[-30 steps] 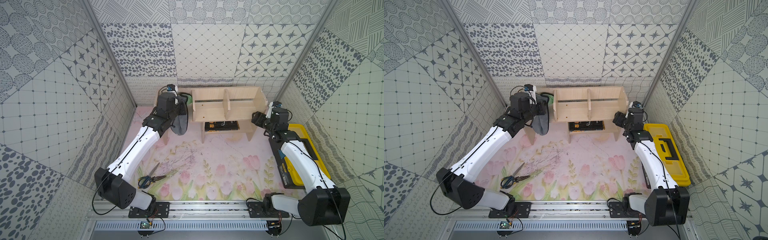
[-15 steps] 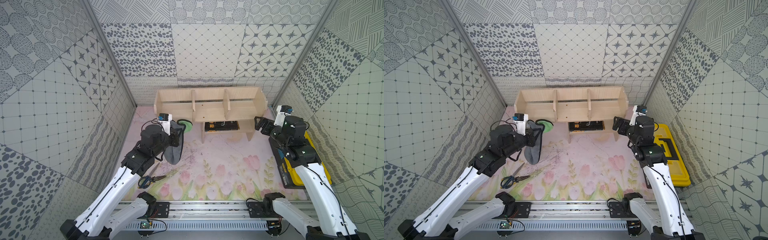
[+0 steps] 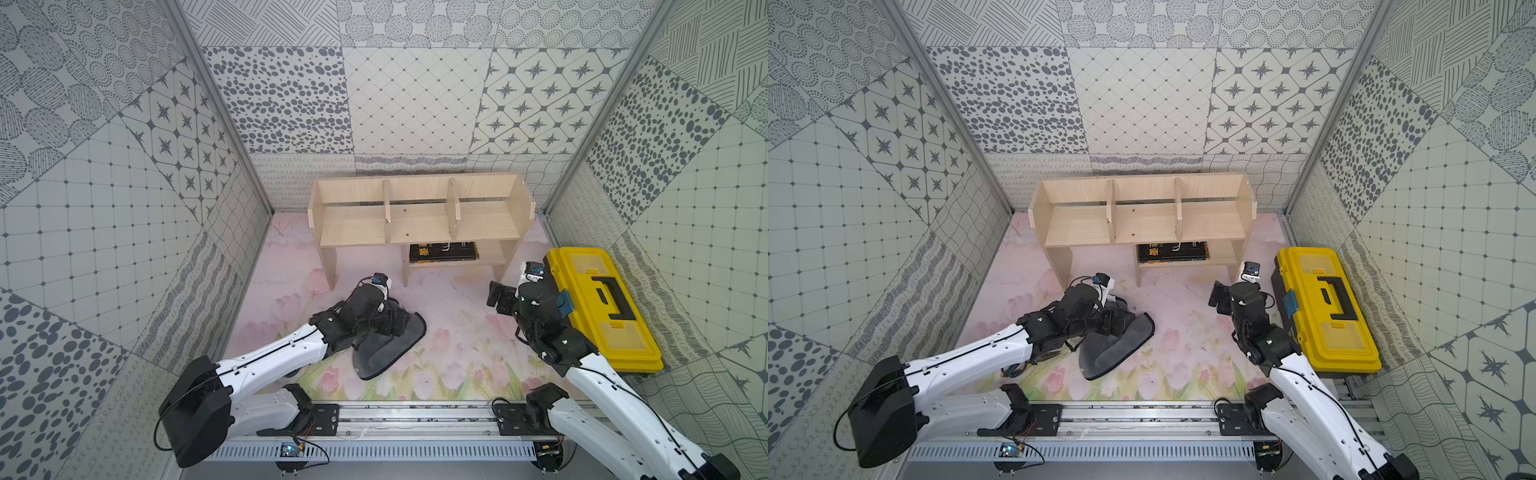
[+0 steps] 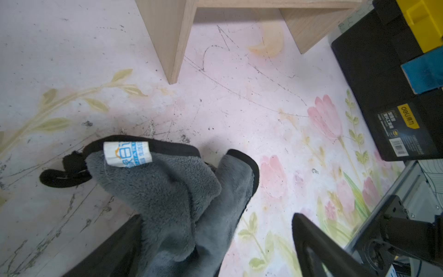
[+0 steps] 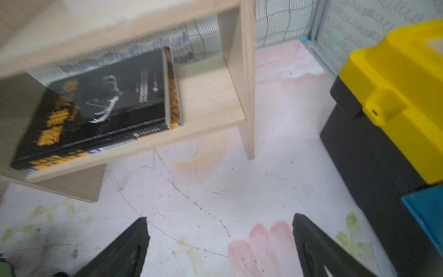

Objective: Wipe the bookshelf clean with a cloth
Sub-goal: Place the cleaning item at the center of the board, then reset both arms

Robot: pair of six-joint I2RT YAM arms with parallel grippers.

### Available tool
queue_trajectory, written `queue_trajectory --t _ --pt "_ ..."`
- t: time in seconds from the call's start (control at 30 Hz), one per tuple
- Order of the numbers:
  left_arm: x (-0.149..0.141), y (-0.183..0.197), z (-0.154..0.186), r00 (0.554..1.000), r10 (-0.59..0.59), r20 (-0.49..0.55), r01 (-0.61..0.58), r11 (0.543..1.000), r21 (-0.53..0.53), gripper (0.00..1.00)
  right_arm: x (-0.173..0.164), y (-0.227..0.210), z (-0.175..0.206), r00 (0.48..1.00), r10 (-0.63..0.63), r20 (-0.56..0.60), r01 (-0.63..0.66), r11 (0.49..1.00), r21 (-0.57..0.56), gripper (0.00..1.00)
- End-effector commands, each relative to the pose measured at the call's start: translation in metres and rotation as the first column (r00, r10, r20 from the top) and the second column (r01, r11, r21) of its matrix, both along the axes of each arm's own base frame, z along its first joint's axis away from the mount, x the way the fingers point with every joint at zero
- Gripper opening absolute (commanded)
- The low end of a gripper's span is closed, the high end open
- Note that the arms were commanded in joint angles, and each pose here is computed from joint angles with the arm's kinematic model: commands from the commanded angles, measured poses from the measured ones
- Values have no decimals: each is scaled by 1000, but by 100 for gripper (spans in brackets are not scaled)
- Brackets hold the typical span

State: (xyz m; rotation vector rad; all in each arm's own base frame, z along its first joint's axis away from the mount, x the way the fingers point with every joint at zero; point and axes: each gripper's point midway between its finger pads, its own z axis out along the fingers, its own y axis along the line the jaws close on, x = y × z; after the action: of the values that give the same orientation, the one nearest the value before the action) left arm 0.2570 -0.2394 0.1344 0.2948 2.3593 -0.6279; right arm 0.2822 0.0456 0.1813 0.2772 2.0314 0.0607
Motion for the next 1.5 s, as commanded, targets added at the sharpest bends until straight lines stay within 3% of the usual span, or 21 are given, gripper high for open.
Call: queue_trajectory --t 0.0,0.1,0.2,0.27,0.37,0.43,0.5,0.6,0.67,0.73,0.83,1.07,1.13,1.2,1.27,1.33,1.47 --pt "26 3 28 987 78 138 -80 997 14 99 9 -28 2 974 -171 150 164 985 54 97" --pt "35 30 48 961 136 240 -169 978 122 99 13 -44 -12 969 -219 118 217 976 33 97" --pt "47 71 78 888 244 389 -342 917 206 99 17 -66 -16 947 -298 120 296 955 35 97" --pt "51 89 89 850 246 466 -396 882 255 99 22 -73 -13 939 -309 150 306 951 42 97" --pt "52 94 90 863 138 486 -349 858 376 99 24 -83 -8 932 -319 174 333 941 -60 97" --pt "51 110 86 867 134 480 -373 813 447 99 27 -85 -11 937 -305 168 328 936 -129 97" --pt "54 140 85 831 226 509 -473 769 431 99 32 -85 -21 945 -288 153 313 933 -177 97" --pt "64 188 76 754 410 513 -606 735 303 99 42 -78 -38 961 -232 152 260 944 -205 97" --pt "76 218 66 687 512 516 -687 688 233 99 56 -62 -42 977 -135 165 168 964 -206 97" --pt "89 238 46 661 555 505 -721 656 222 99 71 -46 -41 982 -49 180 89 972 -220 97" --pt "107 241 15 693 522 497 -690 681 246 99 87 -44 -37 969 -24 248 86 967 -242 97" --pt "127 258 -24 632 548 548 -730 658 183 99 112 -44 -70 974 43 222 12 970 -241 97" --pt "132 255 -36 658 530 535 -703 687 184 99 117 -45 -74 985 44 167 -4 973 -232 97" --pt "138 240 -42 725 467 505 -622 760 190 99 120 -50 -74 985 46 169 -13 981 -196 97" --pt "138 249 -50 711 504 490 -633 763 134 99 120 -51 -74 985 48 168 -15 981 -195 97" --pt "136 245 -56 738 494 459 -609 781 139 99 120 -51 -74 985 48 166 -15 981 -194 97" --pt "138 246 -52 726 490 482 -612 780 129 99 120 -50 -75 985 50 164 -17 981 -194 97"
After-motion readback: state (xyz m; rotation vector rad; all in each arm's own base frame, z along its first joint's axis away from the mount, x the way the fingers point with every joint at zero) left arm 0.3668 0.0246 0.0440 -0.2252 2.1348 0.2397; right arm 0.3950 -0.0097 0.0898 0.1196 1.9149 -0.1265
